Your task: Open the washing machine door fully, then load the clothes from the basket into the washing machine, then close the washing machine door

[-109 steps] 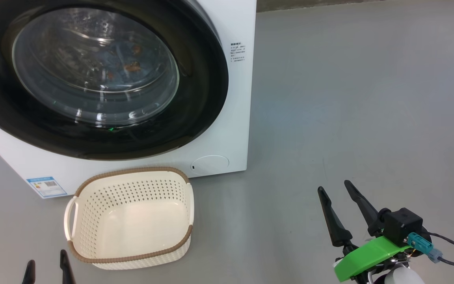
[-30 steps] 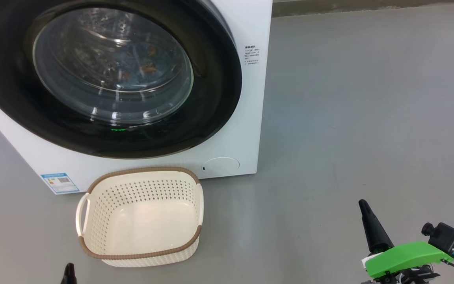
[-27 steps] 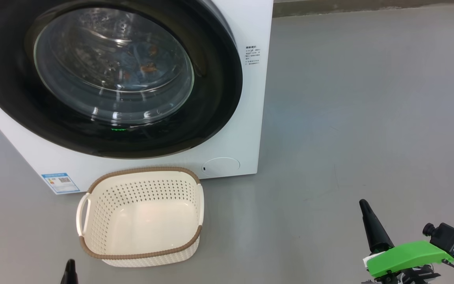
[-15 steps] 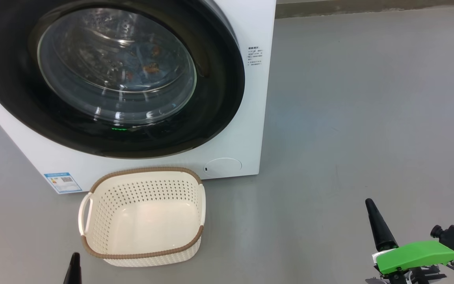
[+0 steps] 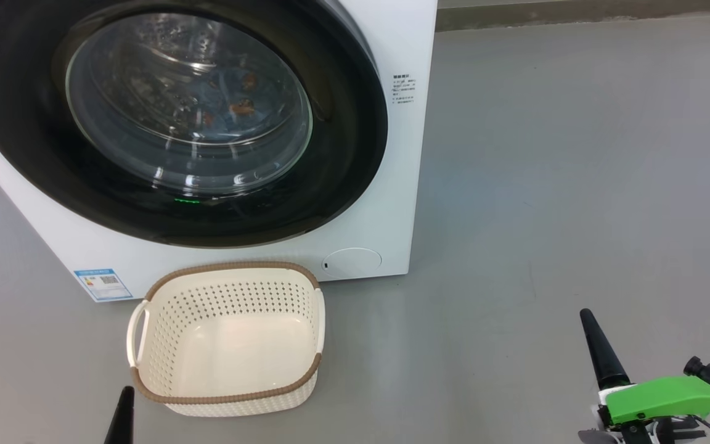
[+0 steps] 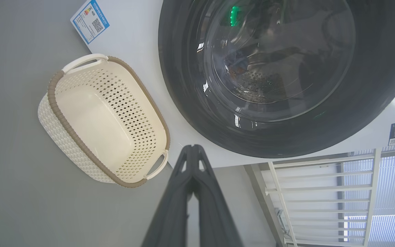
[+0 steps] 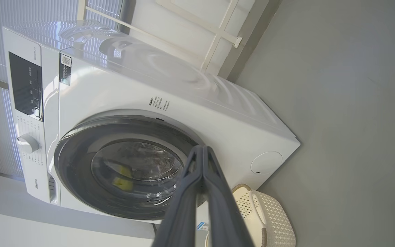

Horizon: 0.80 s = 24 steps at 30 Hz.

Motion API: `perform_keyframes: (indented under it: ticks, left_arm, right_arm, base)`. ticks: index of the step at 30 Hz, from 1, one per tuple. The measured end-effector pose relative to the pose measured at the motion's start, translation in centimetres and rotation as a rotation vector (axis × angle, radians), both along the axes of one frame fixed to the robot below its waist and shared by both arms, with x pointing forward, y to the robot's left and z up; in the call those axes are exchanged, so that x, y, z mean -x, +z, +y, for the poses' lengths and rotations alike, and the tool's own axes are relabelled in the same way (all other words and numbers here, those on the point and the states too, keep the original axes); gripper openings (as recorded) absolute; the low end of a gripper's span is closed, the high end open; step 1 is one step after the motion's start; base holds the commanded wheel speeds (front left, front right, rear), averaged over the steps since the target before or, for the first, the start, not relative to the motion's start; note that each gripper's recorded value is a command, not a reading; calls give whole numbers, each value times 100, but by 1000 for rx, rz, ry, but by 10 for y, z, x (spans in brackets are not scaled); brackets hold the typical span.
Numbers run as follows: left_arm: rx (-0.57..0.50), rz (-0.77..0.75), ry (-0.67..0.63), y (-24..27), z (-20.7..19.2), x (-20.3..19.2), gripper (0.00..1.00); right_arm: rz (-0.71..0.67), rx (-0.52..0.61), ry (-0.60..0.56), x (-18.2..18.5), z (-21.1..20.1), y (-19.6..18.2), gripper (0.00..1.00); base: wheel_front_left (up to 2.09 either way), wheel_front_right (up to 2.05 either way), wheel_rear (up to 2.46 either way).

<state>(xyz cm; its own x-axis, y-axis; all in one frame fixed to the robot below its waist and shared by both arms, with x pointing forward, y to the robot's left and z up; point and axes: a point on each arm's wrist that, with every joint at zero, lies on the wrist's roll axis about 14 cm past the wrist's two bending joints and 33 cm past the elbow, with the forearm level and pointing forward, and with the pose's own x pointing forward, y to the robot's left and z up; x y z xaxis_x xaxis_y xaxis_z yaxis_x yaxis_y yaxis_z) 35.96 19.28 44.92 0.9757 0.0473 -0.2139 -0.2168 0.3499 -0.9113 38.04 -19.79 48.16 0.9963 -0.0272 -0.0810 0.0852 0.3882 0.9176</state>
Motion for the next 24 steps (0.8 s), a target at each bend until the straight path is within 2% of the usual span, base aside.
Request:
perform_keyframes:
  ticks: [24]
  left_arm:
    - [255, -86, -6, 19, -6, -11, 0]
  right_arm:
    - [-23, -261, -17, -3, -6, 6, 0]
  base:
    - [0, 0, 0]
